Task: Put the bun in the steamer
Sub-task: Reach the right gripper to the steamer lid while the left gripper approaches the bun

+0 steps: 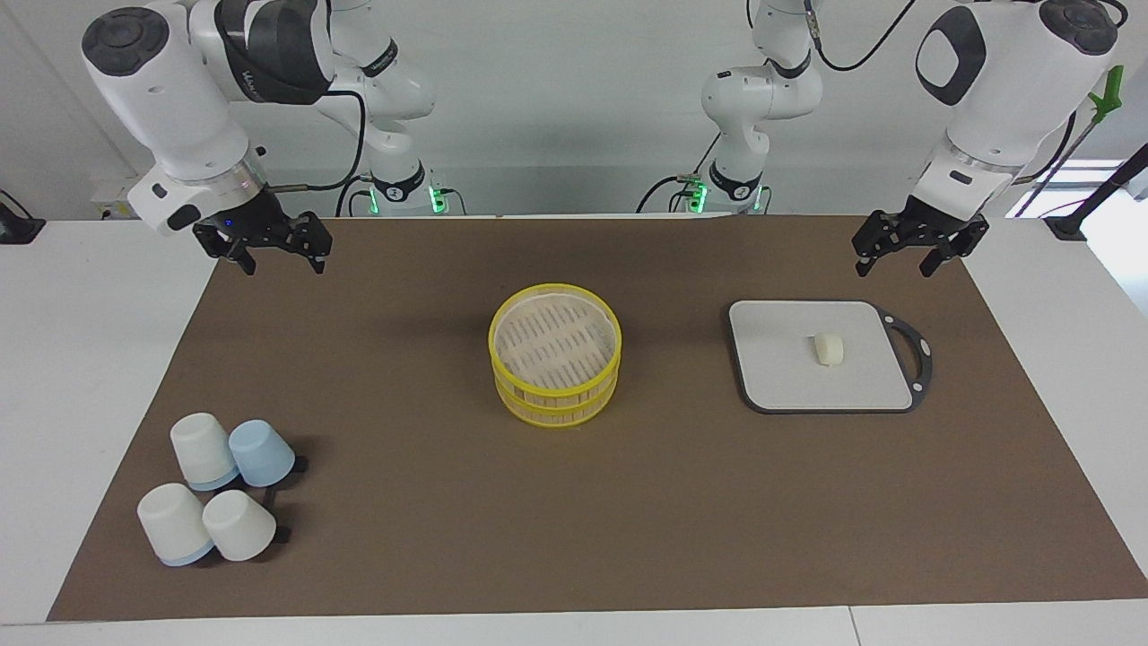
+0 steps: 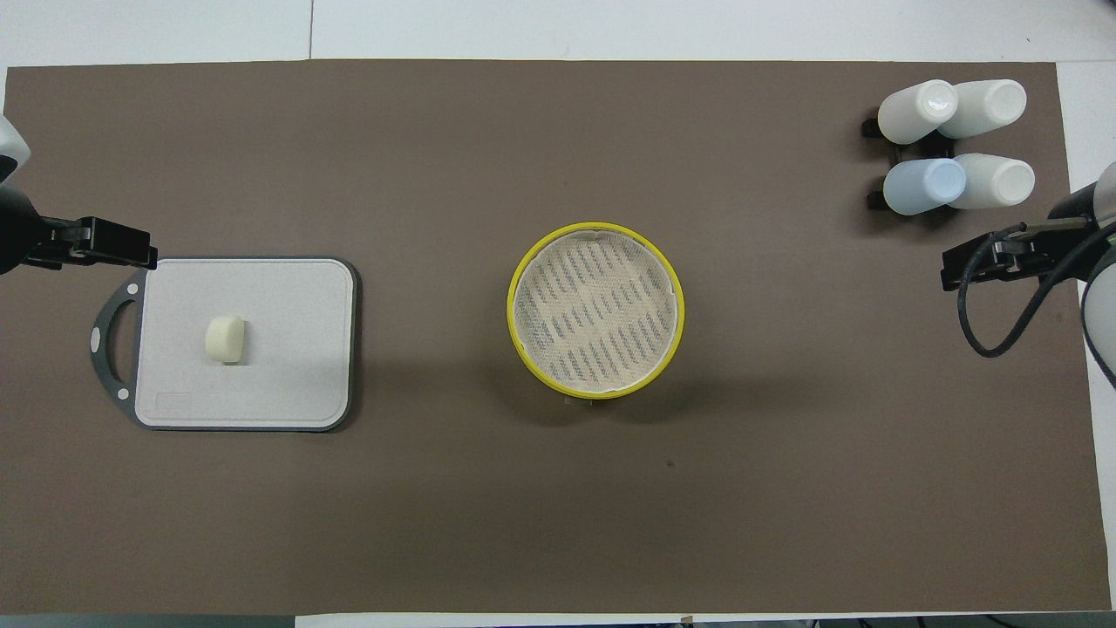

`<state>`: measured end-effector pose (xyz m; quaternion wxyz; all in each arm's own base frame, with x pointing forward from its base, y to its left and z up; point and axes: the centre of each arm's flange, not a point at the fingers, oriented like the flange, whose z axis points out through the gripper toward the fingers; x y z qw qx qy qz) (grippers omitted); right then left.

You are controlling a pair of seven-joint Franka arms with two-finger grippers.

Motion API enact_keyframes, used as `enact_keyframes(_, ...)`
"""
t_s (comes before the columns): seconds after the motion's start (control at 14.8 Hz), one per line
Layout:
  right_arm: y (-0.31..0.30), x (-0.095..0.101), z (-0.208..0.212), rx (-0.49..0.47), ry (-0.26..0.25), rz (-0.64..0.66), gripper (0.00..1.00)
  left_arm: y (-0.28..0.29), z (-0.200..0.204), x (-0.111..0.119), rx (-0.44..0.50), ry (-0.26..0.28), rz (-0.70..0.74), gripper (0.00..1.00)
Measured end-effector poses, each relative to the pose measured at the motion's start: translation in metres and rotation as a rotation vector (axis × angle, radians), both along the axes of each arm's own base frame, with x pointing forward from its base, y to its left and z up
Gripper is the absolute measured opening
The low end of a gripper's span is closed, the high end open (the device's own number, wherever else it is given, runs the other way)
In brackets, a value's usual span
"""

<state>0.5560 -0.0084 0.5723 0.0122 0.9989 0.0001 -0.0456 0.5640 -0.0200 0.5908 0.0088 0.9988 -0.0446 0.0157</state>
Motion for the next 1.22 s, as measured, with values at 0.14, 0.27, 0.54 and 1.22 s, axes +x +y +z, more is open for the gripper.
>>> enact_keyframes(0.14, -0.001, 0.000, 0.000, 0.000, 0.000, -0.002, 1.00, 0.000, 0.000, 0.000, 0.000, 0.000, 0.000, 1.00)
enact_keyframes(0.27, -0.001, 0.000, 0.000, 0.000, 0.000, -0.002, 1.00, 0.000, 0.000, 0.000, 0.000, 0.000, 0.000, 1.00)
enact_keyframes(0.54, -0.001, 0.000, 0.000, 0.000, 0.000, -0.001, 1.00, 0.000, -0.001, 0.000, 0.000, 0.004, 0.000, 1.00)
enact_keyframes(1.22, 0.016, 0.000, -0.003, 0.003, 0.006, 0.028, 1.00, 0.022, -0.056, -0.012, 0.003, 0.054, 0.028, 1.00)
